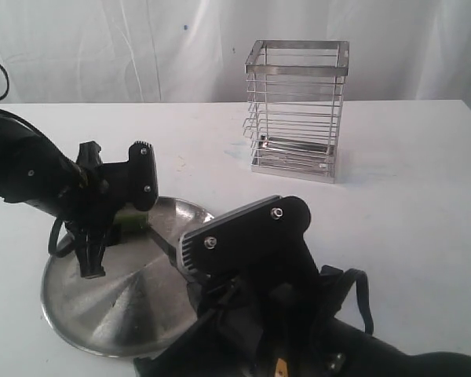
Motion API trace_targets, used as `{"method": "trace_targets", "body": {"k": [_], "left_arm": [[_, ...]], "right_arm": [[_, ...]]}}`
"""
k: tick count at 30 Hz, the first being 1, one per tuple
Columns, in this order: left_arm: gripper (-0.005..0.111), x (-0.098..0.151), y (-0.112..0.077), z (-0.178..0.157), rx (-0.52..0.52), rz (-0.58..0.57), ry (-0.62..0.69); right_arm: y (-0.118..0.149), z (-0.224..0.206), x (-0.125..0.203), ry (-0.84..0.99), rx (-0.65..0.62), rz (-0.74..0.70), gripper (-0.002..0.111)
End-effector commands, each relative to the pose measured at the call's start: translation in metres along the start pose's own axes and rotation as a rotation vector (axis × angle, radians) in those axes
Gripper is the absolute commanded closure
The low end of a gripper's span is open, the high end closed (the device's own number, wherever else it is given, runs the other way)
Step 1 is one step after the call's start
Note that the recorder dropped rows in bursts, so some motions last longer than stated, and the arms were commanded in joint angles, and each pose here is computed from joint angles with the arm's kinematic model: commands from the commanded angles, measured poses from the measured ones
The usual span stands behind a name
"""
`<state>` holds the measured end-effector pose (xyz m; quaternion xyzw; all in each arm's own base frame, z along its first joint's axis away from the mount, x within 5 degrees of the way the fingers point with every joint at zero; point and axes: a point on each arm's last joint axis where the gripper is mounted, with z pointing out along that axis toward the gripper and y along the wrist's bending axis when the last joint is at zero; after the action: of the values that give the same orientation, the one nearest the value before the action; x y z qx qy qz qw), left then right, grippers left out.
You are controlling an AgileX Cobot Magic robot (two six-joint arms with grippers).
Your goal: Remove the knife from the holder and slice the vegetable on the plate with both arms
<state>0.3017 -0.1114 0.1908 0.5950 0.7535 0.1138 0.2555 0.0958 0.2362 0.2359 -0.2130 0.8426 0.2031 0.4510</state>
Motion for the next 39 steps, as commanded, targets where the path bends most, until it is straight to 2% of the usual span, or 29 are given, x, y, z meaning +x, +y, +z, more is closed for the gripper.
{"method": "trace_targets", "body": {"k": [1, 4, 14, 21, 30, 39], "left_arm": [[0.049, 0.007, -0.003, 0.011, 0.027, 0.011, 0.04], [0.049, 0.011, -0.003, 0.015, 0.035, -0.007, 0.053], [0.049, 0.02, 0.0, 0.016, 0.044, -0.042, 0.082], [0.036, 0.018, 0.002, 0.023, 0.014, -0.026, 0.047], [0.036, 0.019, 0.0, 0.034, 0.023, -0.01, 0.051], [0.036, 0.015, 0.001, 0.045, -0.011, 0.001, 0.007]], "right_arm": [[-0.009, -0.001, -0.005, -0.052, 0.075, -0.022, 0.108], [-0.012, -0.002, -0.006, -0.069, 0.108, -0.021, 0.108], [-0.01, -0.002, -0.008, -0.082, 0.093, -0.044, 0.108], [-0.01, -0.002, -0.007, -0.08, 0.089, -0.044, 0.108], [-0.009, -0.002, -0.009, -0.093, 0.082, -0.064, 0.108], [-0.008, -0.002, -0.009, -0.098, 0.072, -0.074, 0.108]]}}
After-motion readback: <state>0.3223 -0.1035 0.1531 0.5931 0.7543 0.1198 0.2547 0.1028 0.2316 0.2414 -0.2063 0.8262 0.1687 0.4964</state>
